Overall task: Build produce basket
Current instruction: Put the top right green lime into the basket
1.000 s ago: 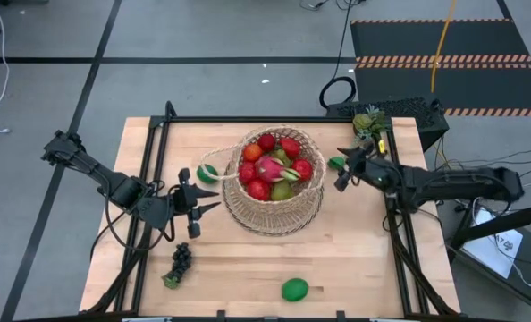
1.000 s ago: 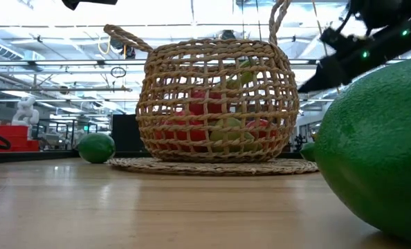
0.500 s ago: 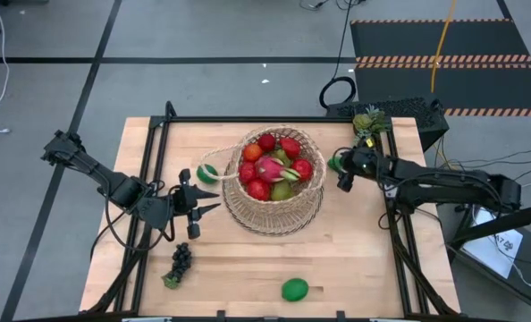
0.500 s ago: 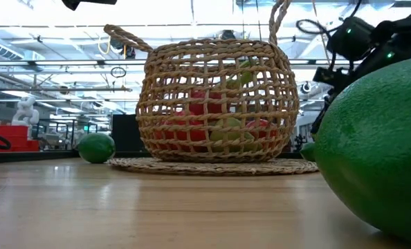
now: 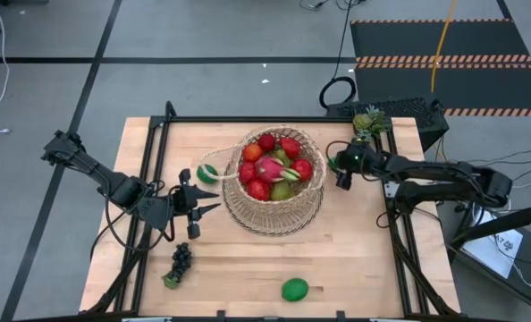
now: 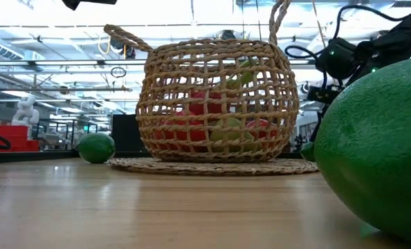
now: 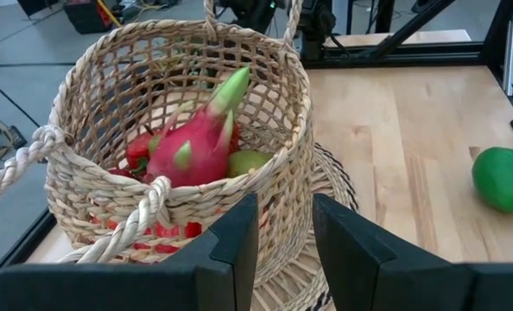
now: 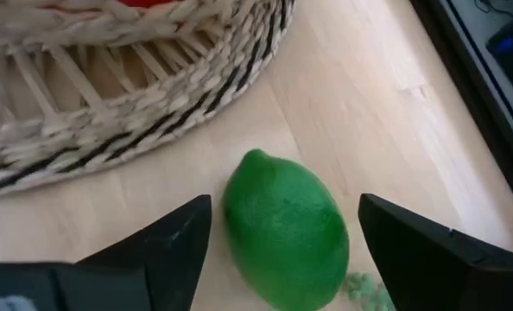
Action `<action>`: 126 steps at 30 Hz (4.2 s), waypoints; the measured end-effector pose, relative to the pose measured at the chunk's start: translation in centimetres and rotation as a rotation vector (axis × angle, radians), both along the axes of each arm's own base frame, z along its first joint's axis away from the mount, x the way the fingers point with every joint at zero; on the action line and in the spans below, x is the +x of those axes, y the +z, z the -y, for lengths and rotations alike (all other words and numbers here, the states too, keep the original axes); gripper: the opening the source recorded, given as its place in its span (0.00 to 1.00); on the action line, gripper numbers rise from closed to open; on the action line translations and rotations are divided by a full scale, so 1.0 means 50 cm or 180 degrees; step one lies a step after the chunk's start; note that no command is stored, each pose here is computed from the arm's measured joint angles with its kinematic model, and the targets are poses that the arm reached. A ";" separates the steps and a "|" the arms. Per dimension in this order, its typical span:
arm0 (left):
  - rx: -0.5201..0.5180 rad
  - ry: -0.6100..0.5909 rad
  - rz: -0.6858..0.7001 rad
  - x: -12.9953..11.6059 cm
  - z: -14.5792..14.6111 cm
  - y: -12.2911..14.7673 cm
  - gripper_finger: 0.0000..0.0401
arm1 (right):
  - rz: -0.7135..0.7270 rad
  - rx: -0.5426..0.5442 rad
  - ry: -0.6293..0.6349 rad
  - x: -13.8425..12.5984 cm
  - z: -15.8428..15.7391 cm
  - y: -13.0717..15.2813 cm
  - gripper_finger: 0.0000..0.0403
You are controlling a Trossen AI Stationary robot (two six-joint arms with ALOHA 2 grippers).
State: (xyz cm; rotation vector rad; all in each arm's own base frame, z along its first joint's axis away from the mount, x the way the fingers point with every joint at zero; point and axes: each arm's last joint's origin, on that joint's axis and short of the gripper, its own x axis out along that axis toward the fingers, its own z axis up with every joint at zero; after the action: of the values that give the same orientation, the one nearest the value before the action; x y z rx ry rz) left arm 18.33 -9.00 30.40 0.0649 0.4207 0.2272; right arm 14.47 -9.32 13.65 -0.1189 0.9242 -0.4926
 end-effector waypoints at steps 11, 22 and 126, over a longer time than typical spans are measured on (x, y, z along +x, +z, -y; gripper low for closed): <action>0.0018 -0.0010 -0.0005 0.000 0.000 0.000 0.28 | -0.0140 0.0244 -0.0058 0.002 0.019 -0.033 0.73; 0.0019 -0.0010 -0.0005 0.000 0.000 0.000 0.28 | 0.0018 0.0346 -0.0258 0.005 0.021 -0.032 0.59; -0.0078 0.0028 0.0039 0.001 0.000 0.001 0.28 | 0.3002 -0.1609 0.2383 0.115 -0.361 0.402 0.58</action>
State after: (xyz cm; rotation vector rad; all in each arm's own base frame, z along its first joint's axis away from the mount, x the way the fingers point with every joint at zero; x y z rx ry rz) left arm 18.37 -9.02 30.48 0.0377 0.4114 0.2311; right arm 20.22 8.72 33.76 -0.6078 -0.2117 -0.0291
